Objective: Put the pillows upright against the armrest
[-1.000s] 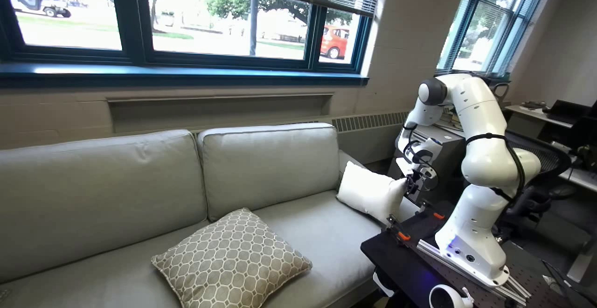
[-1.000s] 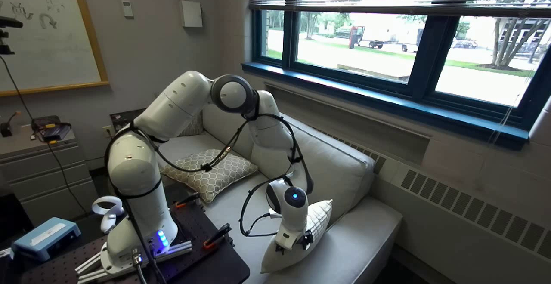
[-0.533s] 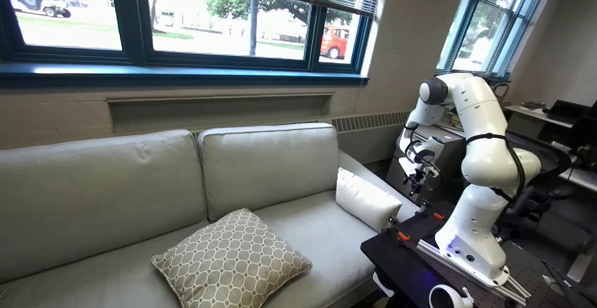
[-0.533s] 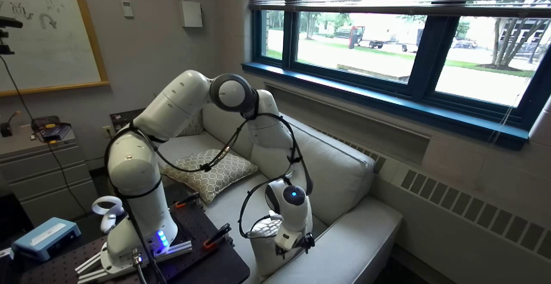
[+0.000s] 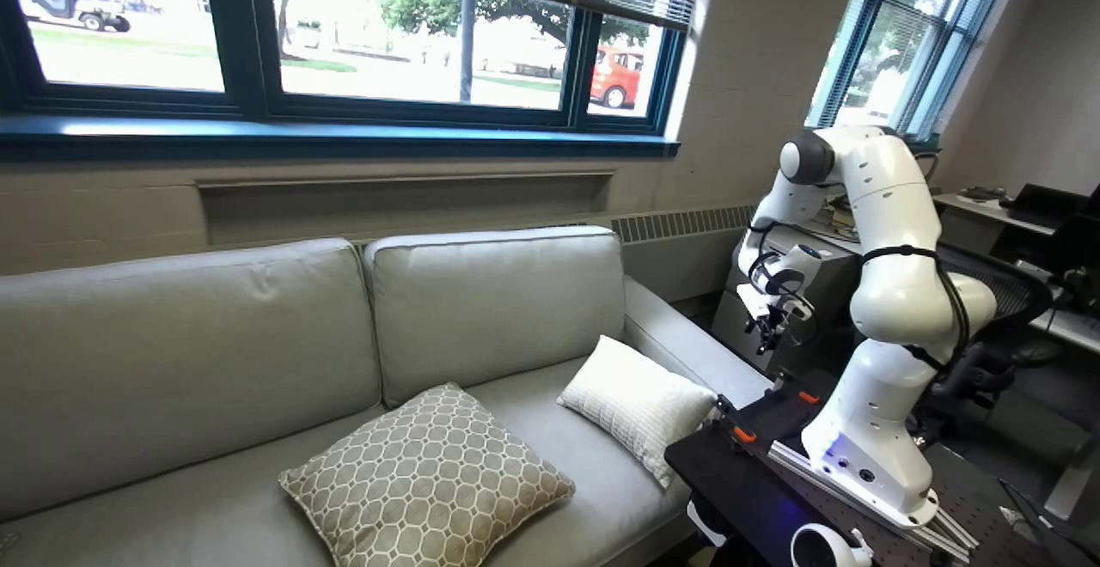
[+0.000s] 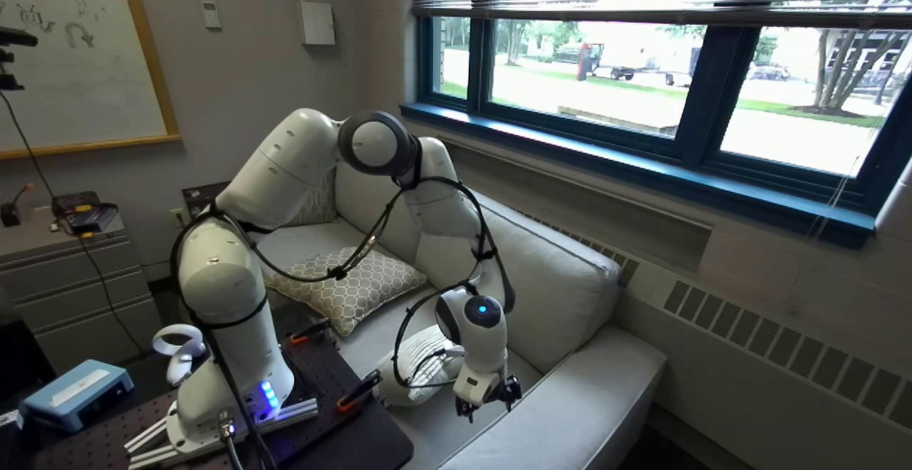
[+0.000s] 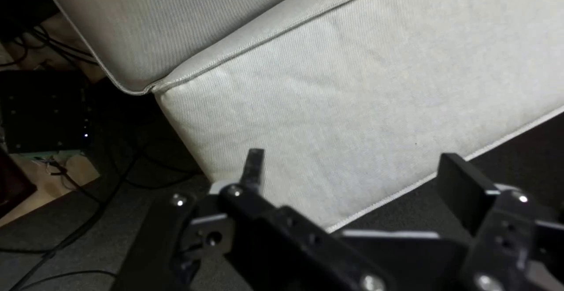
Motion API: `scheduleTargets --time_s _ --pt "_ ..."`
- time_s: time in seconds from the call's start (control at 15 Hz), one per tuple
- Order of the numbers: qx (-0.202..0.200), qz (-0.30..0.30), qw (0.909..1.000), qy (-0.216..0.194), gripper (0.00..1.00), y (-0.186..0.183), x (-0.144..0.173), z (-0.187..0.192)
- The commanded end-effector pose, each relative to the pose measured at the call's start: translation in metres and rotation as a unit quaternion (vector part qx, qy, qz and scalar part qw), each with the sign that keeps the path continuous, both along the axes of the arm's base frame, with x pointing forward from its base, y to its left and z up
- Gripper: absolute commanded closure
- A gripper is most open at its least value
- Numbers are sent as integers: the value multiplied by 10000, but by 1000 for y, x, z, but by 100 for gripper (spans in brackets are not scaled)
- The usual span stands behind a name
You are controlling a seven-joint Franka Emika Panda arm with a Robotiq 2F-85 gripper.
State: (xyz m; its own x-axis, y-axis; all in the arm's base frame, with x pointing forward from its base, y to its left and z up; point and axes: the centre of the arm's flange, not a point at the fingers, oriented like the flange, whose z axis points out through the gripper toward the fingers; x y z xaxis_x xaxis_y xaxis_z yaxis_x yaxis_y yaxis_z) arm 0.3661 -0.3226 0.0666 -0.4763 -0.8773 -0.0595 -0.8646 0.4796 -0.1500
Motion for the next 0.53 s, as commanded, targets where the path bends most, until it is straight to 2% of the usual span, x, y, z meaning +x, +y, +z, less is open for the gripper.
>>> scheduleTargets --time_s 0.0,0.27,0.47 --pt "-18 750 9967 -304 0 47 23 43" --pt "-13 1862 9812 -498 0 134 71 70" --pt "-64 2800 9591 -407 0 220 108 77"
